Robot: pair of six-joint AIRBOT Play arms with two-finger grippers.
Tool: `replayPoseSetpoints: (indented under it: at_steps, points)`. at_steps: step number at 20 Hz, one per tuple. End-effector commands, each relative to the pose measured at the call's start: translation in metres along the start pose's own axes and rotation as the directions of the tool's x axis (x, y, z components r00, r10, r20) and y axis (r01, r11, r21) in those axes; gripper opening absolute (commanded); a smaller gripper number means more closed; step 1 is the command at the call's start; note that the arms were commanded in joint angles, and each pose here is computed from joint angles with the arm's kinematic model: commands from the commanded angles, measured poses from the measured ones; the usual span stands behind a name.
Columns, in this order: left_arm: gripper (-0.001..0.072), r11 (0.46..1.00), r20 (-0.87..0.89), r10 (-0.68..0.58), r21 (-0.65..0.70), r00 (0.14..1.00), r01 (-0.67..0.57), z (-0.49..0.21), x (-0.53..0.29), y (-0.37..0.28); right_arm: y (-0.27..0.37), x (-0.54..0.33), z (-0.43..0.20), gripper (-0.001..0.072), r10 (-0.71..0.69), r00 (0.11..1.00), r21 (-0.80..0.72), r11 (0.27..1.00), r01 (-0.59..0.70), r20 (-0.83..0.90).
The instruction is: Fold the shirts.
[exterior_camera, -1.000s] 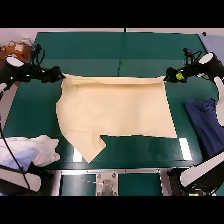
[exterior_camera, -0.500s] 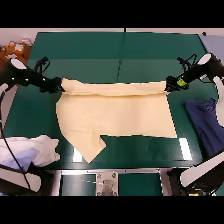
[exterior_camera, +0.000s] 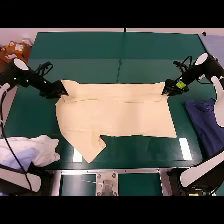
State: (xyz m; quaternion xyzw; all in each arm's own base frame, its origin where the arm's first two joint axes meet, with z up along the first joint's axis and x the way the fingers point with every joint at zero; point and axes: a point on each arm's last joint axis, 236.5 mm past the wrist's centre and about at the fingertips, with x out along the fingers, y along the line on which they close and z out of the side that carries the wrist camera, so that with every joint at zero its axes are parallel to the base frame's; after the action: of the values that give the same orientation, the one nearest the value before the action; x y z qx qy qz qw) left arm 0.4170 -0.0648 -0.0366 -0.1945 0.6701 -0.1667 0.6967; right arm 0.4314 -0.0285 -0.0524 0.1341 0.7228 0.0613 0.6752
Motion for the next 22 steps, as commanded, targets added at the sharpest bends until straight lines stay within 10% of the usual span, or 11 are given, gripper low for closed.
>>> replayPoseSetpoints:
  at_steps: [1,2,13,14,16,22]
  points:
    - [0.0314,0.997,-0.176,-0.029,-0.073,0.984,0.017,-0.044,-0.018,-0.008,-0.015,-0.019,-0.029,0.0017,-0.062,0.993,0.074,0.995,0.070,-0.100]
    - [0.0014,0.998,-0.209,-0.018,-0.058,0.978,0.006,-0.056,-0.023,-0.008,-0.014,-0.023,-0.038,0.0013,-0.060,0.991,0.091,0.993,0.071,-0.120]
    - [0.0021,0.972,-0.050,0.148,-0.175,0.988,-0.154,-0.227,-0.006,0.003,-0.020,0.023,-0.231,0.0020,-0.002,1.000,0.410,0.912,0.005,-0.007]
    - [0.0084,0.971,-0.040,0.147,-0.185,0.988,-0.152,-0.235,0.004,0.002,-0.014,0.033,-0.235,0.0144,0.026,0.999,0.430,0.902,-0.038,0.034]
    - [0.0499,0.967,-0.034,0.125,-0.221,0.992,-0.130,-0.245,0.029,-0.001,-0.002,0.053,-0.235,0.0514,0.081,0.993,0.463,0.879,-0.114,0.090]
    - [0.0498,0.958,0.124,0.045,-0.286,0.991,-0.008,-0.233,0.077,-0.008,0.010,0.086,-0.212,0.0515,0.155,0.952,0.569,0.772,-0.283,0.263]
